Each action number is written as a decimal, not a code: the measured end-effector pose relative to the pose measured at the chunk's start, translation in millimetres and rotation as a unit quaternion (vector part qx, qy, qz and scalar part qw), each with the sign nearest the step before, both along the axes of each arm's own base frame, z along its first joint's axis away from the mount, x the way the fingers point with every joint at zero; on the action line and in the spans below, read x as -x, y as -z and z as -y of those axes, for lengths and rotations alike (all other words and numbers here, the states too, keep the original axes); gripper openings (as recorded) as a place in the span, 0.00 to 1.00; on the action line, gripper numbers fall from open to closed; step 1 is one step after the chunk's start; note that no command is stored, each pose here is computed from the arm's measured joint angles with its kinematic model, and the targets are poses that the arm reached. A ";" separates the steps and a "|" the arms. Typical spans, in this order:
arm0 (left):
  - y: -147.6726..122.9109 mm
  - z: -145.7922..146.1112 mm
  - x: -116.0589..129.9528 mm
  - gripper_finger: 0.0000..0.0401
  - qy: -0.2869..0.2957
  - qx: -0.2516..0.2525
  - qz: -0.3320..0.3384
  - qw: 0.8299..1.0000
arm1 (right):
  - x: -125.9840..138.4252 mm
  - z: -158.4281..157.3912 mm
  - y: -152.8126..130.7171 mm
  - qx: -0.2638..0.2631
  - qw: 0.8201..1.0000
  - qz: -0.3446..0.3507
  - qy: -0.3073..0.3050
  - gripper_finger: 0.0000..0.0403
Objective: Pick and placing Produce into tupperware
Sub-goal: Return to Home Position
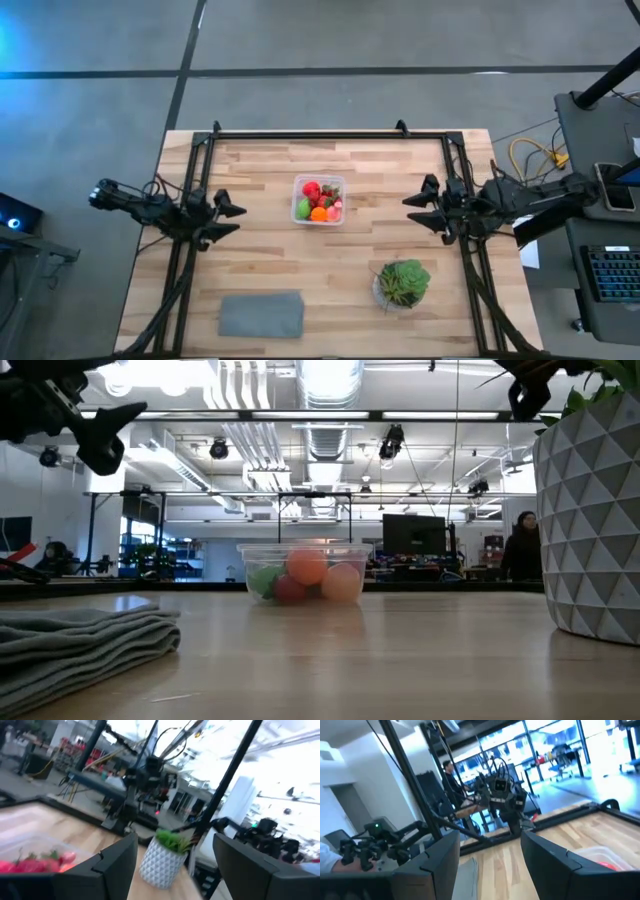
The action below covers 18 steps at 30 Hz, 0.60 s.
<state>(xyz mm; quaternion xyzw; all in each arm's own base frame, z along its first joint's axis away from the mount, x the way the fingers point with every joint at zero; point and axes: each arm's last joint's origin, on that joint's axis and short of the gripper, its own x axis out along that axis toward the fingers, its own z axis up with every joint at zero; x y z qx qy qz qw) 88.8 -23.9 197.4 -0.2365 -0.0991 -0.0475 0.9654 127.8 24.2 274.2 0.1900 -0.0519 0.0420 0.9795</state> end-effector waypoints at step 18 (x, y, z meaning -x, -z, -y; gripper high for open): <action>14.5 -9.3 -7.2 0.61 -0.046 0.026 -0.024 0.998 | 8.9 9.1 75.2 -0.039 0.998 0.051 -0.005 0.50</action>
